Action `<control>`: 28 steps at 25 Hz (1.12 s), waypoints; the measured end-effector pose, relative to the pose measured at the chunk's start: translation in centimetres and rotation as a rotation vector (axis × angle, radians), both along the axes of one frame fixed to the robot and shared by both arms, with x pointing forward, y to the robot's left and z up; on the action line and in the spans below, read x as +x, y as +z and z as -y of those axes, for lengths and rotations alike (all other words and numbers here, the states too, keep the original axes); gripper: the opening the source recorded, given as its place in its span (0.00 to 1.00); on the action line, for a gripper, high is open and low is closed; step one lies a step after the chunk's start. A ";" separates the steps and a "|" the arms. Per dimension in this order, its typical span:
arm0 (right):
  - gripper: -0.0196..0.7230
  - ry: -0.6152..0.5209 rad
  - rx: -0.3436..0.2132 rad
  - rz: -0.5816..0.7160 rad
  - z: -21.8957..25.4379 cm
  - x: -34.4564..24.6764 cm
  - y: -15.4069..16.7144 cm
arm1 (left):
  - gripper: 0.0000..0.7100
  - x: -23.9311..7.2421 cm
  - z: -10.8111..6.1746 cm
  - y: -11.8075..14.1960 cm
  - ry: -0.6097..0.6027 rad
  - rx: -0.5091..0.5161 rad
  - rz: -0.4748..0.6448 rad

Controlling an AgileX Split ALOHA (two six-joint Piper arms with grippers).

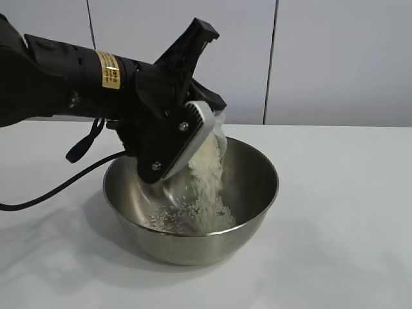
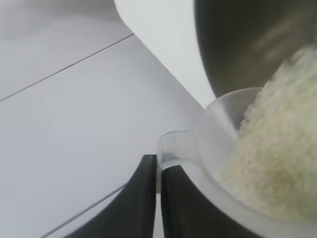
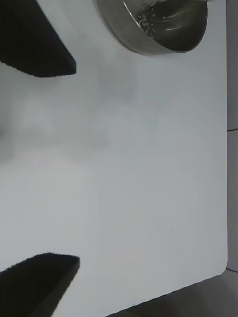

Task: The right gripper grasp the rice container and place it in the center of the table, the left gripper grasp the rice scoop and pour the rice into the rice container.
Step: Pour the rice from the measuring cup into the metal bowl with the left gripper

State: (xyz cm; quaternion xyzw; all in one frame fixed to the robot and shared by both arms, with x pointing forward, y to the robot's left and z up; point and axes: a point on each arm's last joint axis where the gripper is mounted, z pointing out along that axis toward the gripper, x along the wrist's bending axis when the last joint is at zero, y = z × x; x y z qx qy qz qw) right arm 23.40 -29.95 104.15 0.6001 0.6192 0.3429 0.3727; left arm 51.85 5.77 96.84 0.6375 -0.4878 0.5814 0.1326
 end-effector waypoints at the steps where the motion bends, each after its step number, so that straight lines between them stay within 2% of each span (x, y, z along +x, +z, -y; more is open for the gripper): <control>1: 0.92 0.000 0.000 0.000 0.0 0.0 0.0 | 0.02 -0.1 0.0 -0.1 -0.026 0.048 0.031; 6: 0.92 0.000 0.000 0.000 0.0 0.0 0.0 | 0.02 0.0 0.4 -0.1 -0.168 0.300 0.209; 9: 0.92 0.000 0.000 0.000 0.0 0.0 0.0 | 0.02 0.5 1.0 0.8 -0.232 0.371 0.309; 13: 0.92 0.000 0.000 0.000 0.0 0.0 0.0 | 0.02 1.1 1.6 2.1 -0.266 0.401 0.390; 21: 0.92 0.000 0.000 0.000 0.0 0.0 0.0 | 0.02 1.0 1.7 2.1 -0.306 0.437 0.413; 28: 0.92 0.000 0.000 0.000 0.0 0.0 0.0 | 0.02 0.7 1.6 2.7 -0.310 0.426 0.415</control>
